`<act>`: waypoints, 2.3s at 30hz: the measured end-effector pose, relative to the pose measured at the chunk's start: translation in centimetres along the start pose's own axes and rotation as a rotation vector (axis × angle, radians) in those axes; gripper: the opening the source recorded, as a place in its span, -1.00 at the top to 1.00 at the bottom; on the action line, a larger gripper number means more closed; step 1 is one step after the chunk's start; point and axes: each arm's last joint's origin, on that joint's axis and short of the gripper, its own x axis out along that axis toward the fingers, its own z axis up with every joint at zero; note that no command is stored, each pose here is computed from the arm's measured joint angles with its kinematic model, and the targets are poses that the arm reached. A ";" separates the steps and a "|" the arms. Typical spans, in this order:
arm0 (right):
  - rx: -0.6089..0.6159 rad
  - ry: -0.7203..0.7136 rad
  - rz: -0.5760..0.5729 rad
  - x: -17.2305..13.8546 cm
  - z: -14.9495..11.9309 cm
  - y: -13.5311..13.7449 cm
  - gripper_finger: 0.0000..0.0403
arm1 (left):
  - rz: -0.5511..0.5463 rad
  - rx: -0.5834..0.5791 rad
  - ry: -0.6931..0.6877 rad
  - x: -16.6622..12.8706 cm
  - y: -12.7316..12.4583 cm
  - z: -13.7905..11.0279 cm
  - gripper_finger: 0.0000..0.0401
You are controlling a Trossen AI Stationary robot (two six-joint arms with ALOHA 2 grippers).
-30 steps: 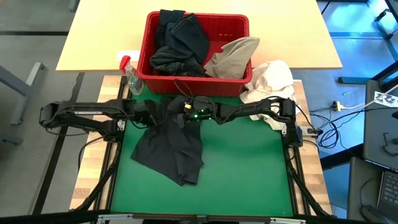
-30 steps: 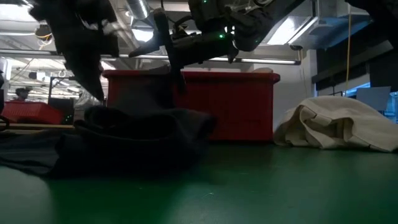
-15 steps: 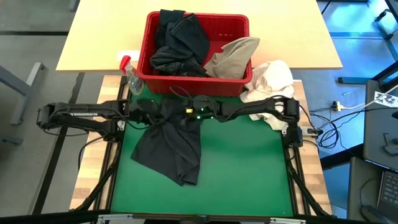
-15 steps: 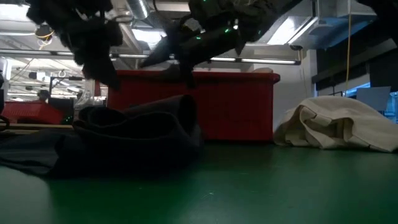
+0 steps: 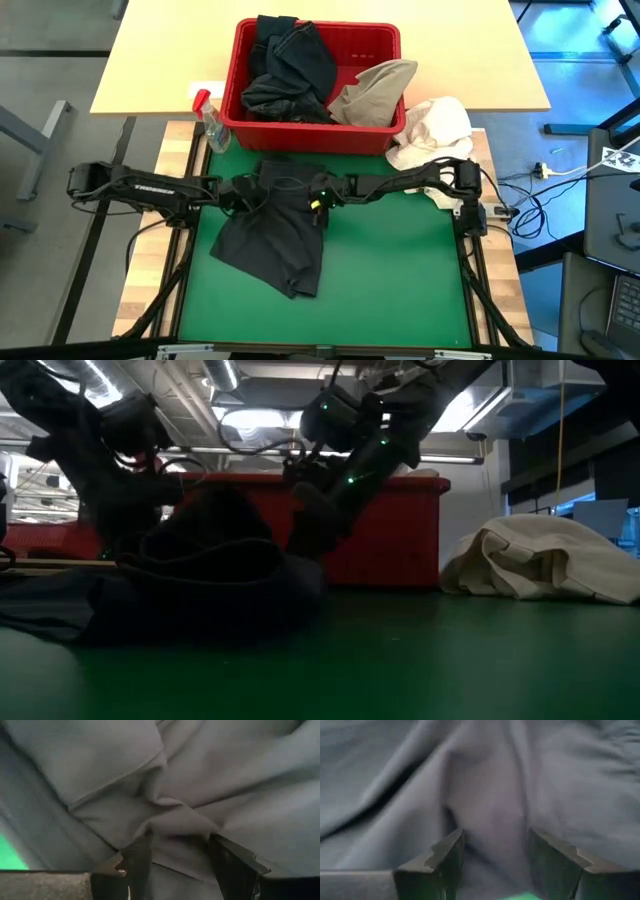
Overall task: Fold Laundry from Bin
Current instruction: Fold the black shorts
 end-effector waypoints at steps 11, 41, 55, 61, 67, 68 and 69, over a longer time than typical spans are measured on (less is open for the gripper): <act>-0.093 0.178 -0.096 -0.2 -4.0 6.1 -0.11 | 0.323 0.323 -0.135 1.7 1.7 1.9 0.06; -0.035 0.043 -0.310 -7.2 0.4 2.9 -0.11 | -0.250 -0.502 0.306 -3.2 -7.6 0.6 0.06; -0.075 -0.025 -0.303 -7.2 1.1 3.0 -0.11 | -0.243 -0.507 0.324 -0.2 -9.4 -0.1 0.21; -0.094 -0.058 -0.301 -7.2 1.5 3.0 -0.11 | -0.246 -0.452 0.311 -0.3 -9.4 -0.1 0.72; -0.148 -0.115 -0.260 -6.9 1.6 3.1 -0.11 | -0.288 -0.396 0.290 -1.4 -9.3 0.3 0.96; -0.154 -0.122 -0.253 -6.6 1.4 3.1 -0.11 | -0.285 -0.391 0.306 -1.8 -9.2 0.4 0.97; -0.158 -0.126 -0.241 -6.4 1.0 2.9 -0.11 | -0.276 -0.381 0.325 -2.3 -9.1 0.5 0.98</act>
